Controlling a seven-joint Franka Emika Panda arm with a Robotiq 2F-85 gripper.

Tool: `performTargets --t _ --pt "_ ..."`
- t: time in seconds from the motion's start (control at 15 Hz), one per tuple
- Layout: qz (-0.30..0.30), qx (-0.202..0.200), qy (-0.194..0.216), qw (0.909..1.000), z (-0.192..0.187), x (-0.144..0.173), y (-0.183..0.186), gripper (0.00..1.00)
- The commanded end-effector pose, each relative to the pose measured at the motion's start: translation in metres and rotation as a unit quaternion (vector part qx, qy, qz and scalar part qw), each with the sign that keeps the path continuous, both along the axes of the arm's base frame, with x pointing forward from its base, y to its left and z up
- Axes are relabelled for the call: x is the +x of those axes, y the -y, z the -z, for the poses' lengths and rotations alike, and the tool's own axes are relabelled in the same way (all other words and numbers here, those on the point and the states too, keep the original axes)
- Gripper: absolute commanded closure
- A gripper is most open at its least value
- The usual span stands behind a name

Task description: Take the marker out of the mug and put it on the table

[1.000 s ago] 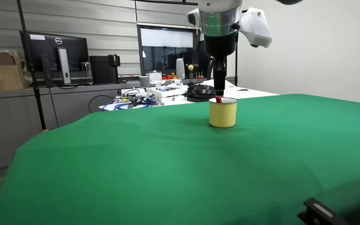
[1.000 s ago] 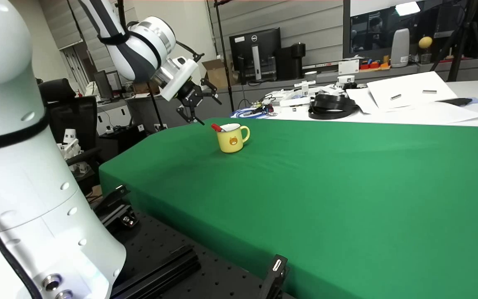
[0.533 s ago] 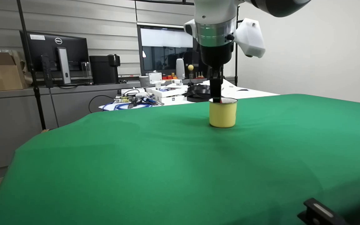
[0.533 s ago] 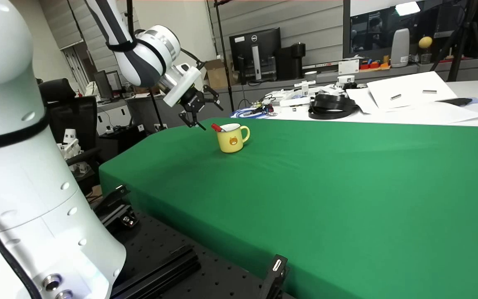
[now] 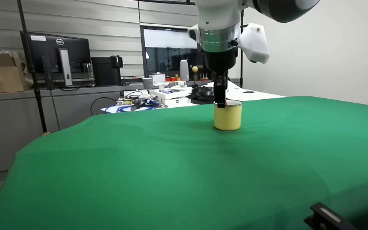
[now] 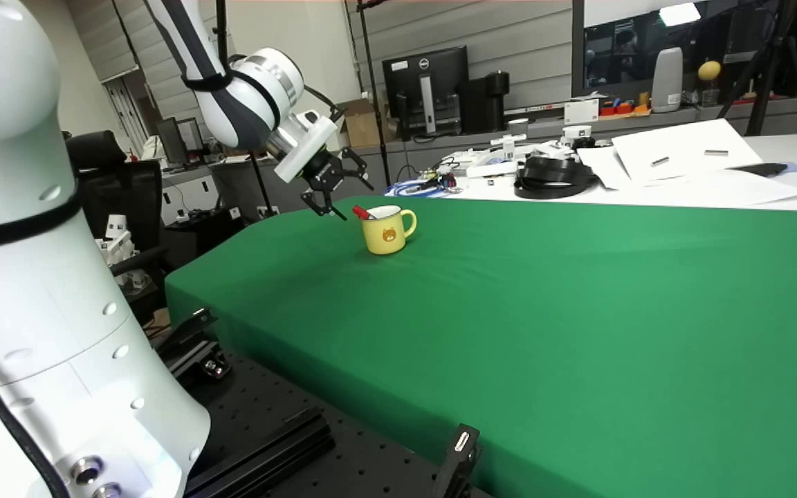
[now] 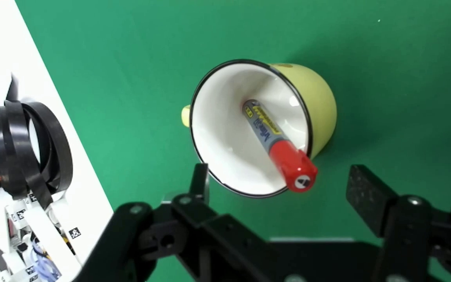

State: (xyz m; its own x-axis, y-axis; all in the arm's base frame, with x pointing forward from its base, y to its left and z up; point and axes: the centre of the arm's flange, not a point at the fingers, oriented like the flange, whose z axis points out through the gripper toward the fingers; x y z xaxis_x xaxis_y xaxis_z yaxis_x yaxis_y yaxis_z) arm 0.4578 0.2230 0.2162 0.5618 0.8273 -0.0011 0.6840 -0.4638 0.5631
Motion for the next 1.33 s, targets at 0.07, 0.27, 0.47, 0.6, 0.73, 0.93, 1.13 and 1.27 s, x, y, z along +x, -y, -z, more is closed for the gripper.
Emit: performTargets --t 0.07,0.27,0.47,0.6,0.73,0.93,1.13,1.27 --pt "0.017 0.004 0.010 0.9998 0.004 0.005 -0.001 0.47" --pt "0.023 0.005 0.009 0.9997 0.002 0.005 0.000 0.69" --pt "0.031 0.009 0.008 0.9995 -0.002 0.003 0.000 0.89" --pt "0.043 0.016 0.003 0.9989 -0.005 0.003 0.002 0.99" --pt "0.061 0.024 -0.003 0.9978 -0.010 0.005 0.003 0.95" --pt "0.087 0.036 -0.007 0.9955 -0.021 0.006 0.005 0.95" --pt "0.111 0.045 0.001 0.9928 -0.039 0.008 0.005 0.95" --pt "0.121 0.046 0.014 0.9915 -0.057 0.008 0.006 0.95"
